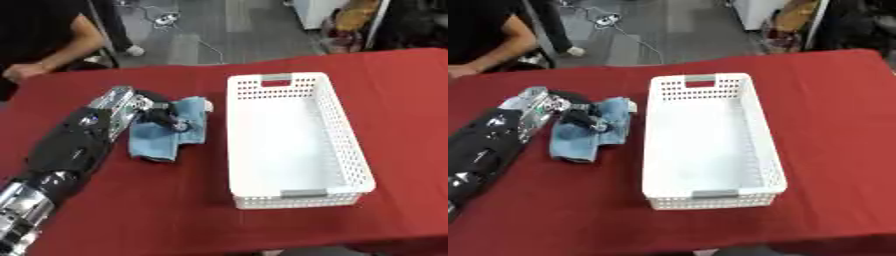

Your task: Pick up objects on the table and place them in the box.

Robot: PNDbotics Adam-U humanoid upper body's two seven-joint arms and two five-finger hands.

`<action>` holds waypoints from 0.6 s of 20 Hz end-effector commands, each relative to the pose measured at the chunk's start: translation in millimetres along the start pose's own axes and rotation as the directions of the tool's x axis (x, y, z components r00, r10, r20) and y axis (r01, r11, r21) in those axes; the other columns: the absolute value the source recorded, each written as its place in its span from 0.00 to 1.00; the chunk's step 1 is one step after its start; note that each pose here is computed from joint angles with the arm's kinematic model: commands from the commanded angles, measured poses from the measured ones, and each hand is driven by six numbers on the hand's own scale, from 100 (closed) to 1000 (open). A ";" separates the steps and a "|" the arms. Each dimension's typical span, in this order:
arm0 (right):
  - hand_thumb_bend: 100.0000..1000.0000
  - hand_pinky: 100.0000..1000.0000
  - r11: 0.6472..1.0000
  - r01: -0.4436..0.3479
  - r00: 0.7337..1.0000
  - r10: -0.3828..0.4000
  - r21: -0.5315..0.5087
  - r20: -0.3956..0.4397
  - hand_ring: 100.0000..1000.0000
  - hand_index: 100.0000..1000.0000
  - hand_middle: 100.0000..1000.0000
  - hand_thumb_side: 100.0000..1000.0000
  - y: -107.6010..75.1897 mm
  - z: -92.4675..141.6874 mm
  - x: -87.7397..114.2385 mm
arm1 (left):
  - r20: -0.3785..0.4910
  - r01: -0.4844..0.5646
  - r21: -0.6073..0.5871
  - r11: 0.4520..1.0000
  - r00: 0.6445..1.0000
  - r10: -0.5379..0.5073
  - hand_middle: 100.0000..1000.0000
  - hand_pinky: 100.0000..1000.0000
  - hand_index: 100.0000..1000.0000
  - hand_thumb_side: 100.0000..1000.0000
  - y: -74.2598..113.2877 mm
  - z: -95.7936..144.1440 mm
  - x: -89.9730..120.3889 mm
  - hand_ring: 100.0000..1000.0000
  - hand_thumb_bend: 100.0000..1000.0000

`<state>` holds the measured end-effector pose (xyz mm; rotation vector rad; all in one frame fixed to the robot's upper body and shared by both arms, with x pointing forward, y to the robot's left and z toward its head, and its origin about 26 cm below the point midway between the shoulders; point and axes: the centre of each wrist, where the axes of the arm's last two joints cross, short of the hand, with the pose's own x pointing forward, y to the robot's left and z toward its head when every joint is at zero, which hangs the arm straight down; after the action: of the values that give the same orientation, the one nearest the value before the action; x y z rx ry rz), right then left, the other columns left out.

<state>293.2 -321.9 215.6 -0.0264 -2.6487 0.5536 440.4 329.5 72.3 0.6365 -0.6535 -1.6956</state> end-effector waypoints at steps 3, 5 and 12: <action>0.00 0.83 1.000 -0.013 0.999 0.013 0.014 0.032 0.86 0.95 0.83 1.00 -3.0 -7.8 5.5 | -0.024 0.086 -0.142 0.986 0.996 -0.090 0.78 0.64 0.91 0.85 -3.3 3.7 -5.4 0.62 0.73; 0.00 0.83 1.000 -0.014 0.999 0.013 0.014 0.031 0.86 0.95 0.83 1.00 -3.1 -7.7 5.5 | -0.046 0.090 -0.170 0.981 0.994 -0.099 0.66 0.59 0.79 0.60 -2.3 6.3 -7.5 0.51 0.64; 0.00 0.83 1.000 -0.015 0.999 0.015 0.010 0.033 0.86 0.95 0.83 1.00 -3.5 -8.1 5.7 | -0.108 0.089 -0.188 0.978 0.988 -0.111 0.40 0.28 0.46 0.17 -11.4 3.8 -9.2 0.16 0.37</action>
<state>293.2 -321.9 215.7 -0.0269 -2.6489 0.5524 438.8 325.8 78.0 0.6438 -0.4563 -1.7827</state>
